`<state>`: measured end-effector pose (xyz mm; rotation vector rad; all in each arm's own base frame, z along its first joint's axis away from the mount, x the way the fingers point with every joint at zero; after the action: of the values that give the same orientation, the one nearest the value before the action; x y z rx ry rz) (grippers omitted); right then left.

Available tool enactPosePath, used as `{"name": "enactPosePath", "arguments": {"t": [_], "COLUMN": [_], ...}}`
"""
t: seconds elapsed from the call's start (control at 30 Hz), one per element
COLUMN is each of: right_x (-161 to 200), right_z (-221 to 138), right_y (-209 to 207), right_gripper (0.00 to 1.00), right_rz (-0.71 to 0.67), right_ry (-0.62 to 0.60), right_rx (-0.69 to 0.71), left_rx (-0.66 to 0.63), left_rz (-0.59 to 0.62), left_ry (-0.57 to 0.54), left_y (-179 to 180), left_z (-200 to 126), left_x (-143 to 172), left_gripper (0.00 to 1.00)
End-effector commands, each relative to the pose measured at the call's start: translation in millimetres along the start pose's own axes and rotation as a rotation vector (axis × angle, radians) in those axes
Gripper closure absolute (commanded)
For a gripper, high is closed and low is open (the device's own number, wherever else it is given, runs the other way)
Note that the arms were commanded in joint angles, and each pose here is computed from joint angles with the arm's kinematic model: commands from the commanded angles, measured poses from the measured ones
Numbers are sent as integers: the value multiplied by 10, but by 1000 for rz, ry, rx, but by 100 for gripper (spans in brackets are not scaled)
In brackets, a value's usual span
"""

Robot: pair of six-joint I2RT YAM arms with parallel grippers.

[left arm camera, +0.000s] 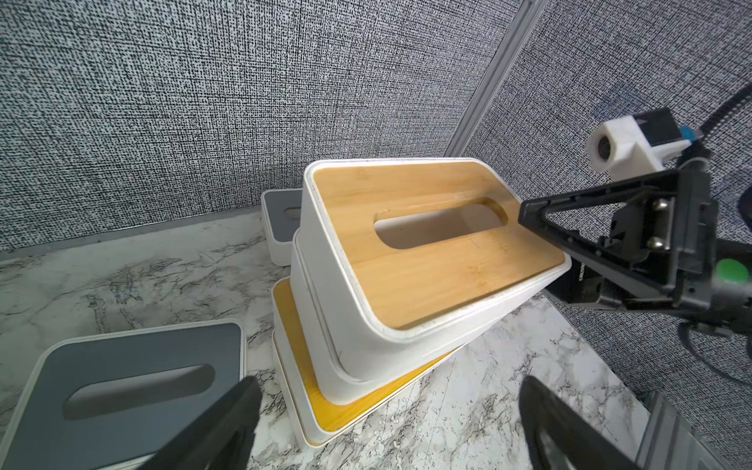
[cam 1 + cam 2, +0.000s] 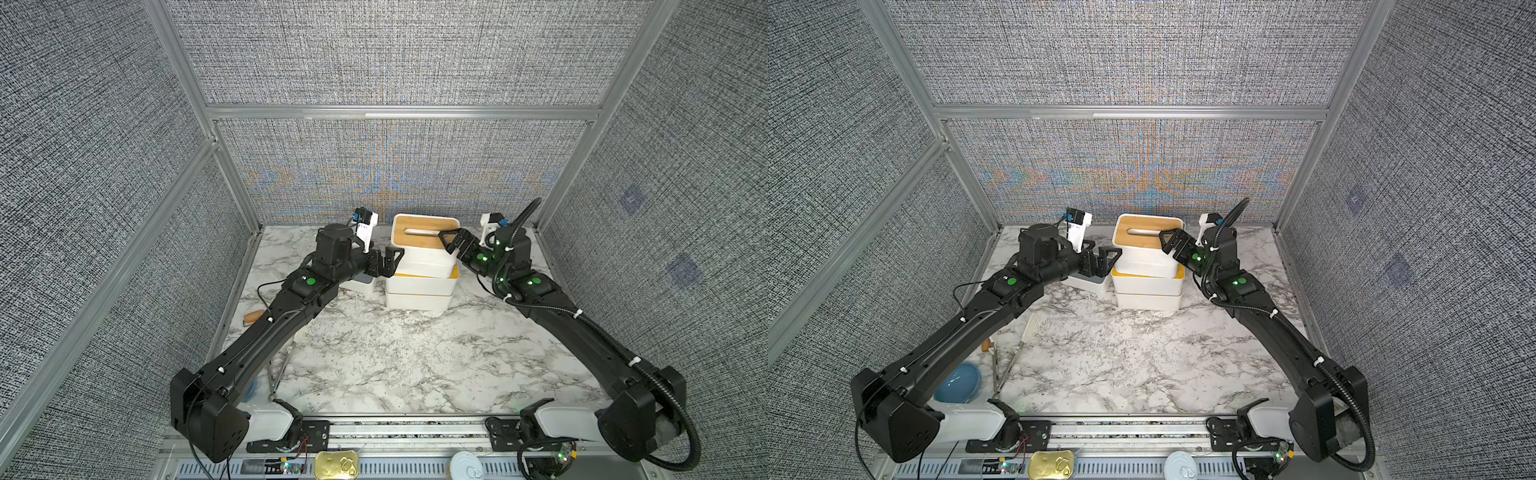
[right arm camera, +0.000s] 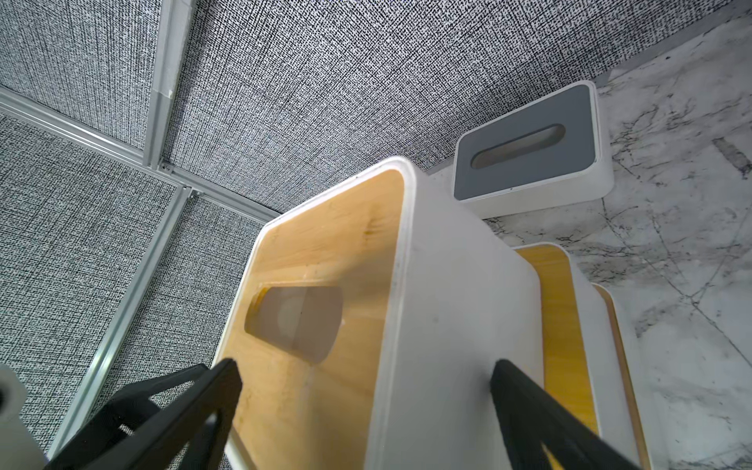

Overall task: Stack the tissue boxes
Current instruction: Place the tissue box at the tissue box.

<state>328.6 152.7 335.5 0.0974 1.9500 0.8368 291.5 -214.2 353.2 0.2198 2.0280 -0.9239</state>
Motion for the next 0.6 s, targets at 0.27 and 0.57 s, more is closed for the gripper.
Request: {"name": "enactPosePath", "arguments": {"t": [0.27, 0.57], "right_x": [-100, -225], "right_z": [-97, -577], "right_y": [50, 185], "right_gripper": [1, 1], "right_rz": [-33, -80], "right_ry": [-48, -99], "right_rx": [20, 61], "left_rx": [-30, -376], "left_rz": [10, -145], "left_ry": [-23, -71], "left_y": [77, 930], "left_z": [-69, -28], "left_x": [-27, -161], "left_gripper": [1, 1]}}
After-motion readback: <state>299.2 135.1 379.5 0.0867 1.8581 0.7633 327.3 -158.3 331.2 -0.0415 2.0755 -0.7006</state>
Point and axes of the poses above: each gripper's point midway between its finger pads, its own z axis out along the fingers, its own y axis along the line the jaws close on, x = y × z, the point moved 8 cm from there along -z, back along the fingers, and after that the axes turned 14 degrees about -z, right-handed, at the moved point
